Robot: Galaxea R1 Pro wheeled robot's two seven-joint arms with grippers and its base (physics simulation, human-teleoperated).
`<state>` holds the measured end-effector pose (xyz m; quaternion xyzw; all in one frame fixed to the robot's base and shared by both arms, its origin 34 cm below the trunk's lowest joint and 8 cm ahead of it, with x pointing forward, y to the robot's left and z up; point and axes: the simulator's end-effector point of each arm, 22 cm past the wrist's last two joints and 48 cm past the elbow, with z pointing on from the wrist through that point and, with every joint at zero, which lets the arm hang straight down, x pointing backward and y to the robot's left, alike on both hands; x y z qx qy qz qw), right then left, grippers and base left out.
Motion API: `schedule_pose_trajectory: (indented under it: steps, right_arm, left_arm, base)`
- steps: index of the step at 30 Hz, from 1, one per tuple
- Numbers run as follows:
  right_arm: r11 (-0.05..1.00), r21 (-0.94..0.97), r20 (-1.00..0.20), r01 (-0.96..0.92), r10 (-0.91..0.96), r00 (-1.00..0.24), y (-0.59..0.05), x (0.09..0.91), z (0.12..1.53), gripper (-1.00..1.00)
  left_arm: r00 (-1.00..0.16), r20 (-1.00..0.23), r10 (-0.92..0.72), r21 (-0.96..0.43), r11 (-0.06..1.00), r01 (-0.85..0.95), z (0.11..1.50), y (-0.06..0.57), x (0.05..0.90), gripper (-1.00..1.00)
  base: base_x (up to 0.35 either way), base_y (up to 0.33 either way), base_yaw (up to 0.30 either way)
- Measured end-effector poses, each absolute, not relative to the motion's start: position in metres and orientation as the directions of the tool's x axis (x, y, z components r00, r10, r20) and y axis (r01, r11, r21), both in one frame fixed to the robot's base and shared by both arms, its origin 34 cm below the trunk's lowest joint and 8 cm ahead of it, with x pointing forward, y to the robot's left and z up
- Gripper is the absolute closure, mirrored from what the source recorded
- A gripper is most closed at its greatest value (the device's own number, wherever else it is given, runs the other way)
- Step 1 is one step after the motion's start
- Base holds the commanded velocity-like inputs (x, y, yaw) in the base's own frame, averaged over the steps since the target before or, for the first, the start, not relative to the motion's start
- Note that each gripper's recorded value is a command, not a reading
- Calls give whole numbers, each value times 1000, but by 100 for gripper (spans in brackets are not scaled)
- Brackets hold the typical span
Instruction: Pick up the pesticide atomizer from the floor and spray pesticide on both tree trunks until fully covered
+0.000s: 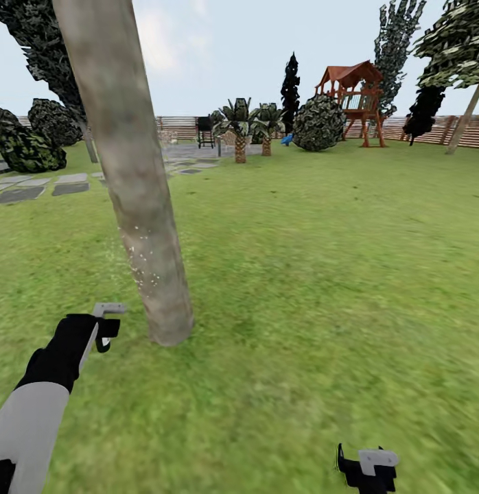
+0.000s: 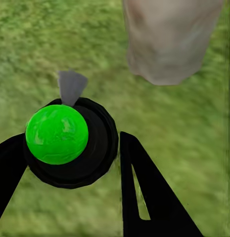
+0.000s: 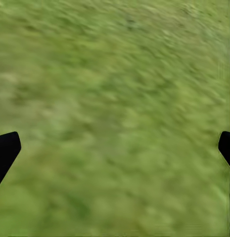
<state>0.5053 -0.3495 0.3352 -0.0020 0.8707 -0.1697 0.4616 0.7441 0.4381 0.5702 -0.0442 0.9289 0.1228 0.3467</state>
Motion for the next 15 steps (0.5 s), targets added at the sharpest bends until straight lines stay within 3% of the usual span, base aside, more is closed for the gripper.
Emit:
schedule_pose_trajectory:
  steps: [15]
  right_arm:
    - [943,-296,-804,152,-160,-573,-348,505,335,-100]
  left_arm:
    - [-771,-637,19,214,965,-152,529,443,713,100]
  base:
    - [110,-267,0]
